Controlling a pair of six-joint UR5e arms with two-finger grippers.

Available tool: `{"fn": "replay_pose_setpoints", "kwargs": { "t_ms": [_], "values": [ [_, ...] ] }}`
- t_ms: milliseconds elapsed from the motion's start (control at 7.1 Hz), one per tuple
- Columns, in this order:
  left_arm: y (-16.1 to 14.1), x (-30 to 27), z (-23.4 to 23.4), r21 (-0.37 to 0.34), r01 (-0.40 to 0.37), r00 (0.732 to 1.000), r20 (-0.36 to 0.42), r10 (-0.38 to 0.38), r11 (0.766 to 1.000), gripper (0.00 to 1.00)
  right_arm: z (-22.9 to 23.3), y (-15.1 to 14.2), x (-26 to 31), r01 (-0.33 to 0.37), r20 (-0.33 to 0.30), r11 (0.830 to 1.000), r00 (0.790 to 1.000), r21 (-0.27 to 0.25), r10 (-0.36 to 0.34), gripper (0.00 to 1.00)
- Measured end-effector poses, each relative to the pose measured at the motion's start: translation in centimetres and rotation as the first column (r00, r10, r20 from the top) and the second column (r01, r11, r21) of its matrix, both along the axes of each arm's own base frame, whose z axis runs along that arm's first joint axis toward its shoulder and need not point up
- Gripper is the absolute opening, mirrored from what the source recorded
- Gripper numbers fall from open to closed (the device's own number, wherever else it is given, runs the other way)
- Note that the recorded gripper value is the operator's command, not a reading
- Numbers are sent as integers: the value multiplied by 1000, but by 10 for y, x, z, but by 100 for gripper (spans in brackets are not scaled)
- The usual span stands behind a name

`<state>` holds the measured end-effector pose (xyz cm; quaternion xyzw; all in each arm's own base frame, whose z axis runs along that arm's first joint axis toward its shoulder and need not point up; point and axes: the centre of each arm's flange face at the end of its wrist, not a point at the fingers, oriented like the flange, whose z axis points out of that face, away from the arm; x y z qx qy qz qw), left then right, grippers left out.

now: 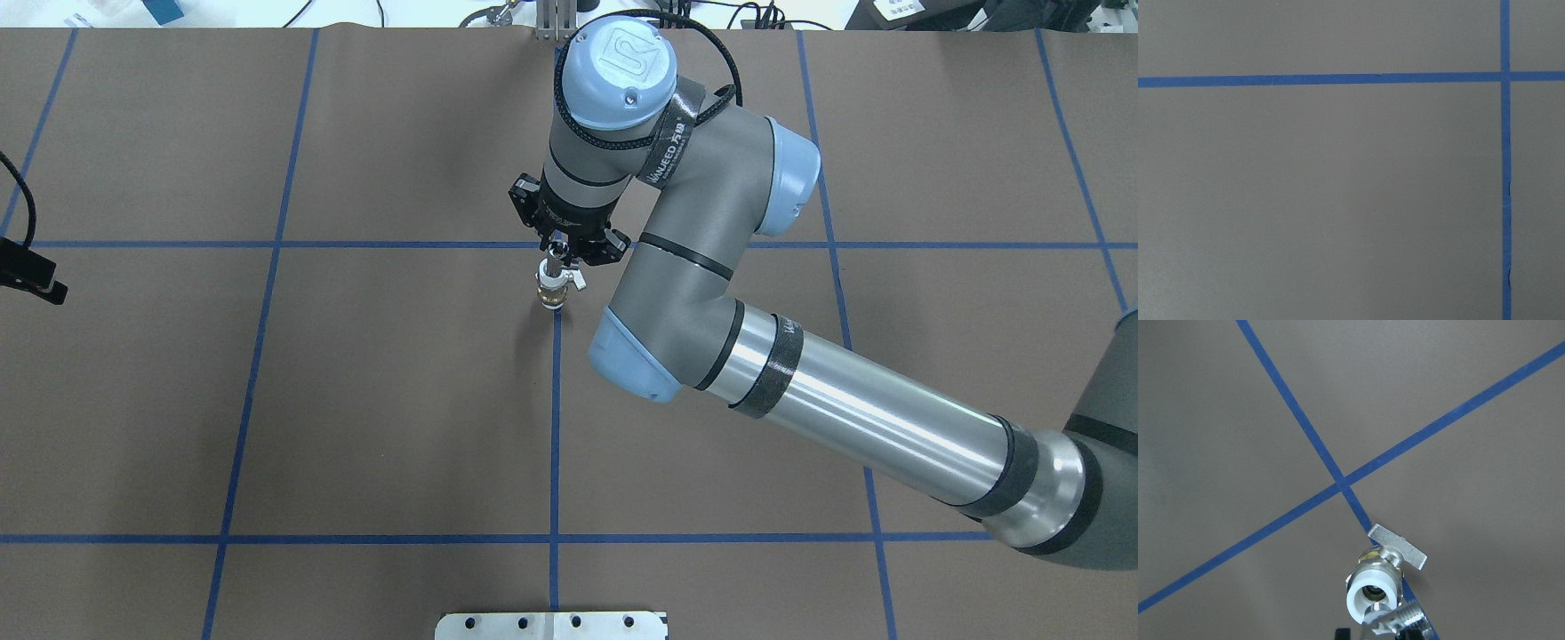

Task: Assemble PPR valve and pipe with both arms
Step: 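Lower the chrome fitting onto the valve top and press it in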

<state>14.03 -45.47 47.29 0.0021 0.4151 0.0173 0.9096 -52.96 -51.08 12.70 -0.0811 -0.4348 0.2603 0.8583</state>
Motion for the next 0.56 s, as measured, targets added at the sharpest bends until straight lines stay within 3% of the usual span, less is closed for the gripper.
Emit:
{"fn": "replay_pose_setpoints", "kwargs": {
  "t_ms": [564],
  "values": [
    [1,0,-1,-4,5,1000,-1,-5,1000,100,0,-4,-1,-19,-11,1000,1000,17,19,0]
  ]
}}
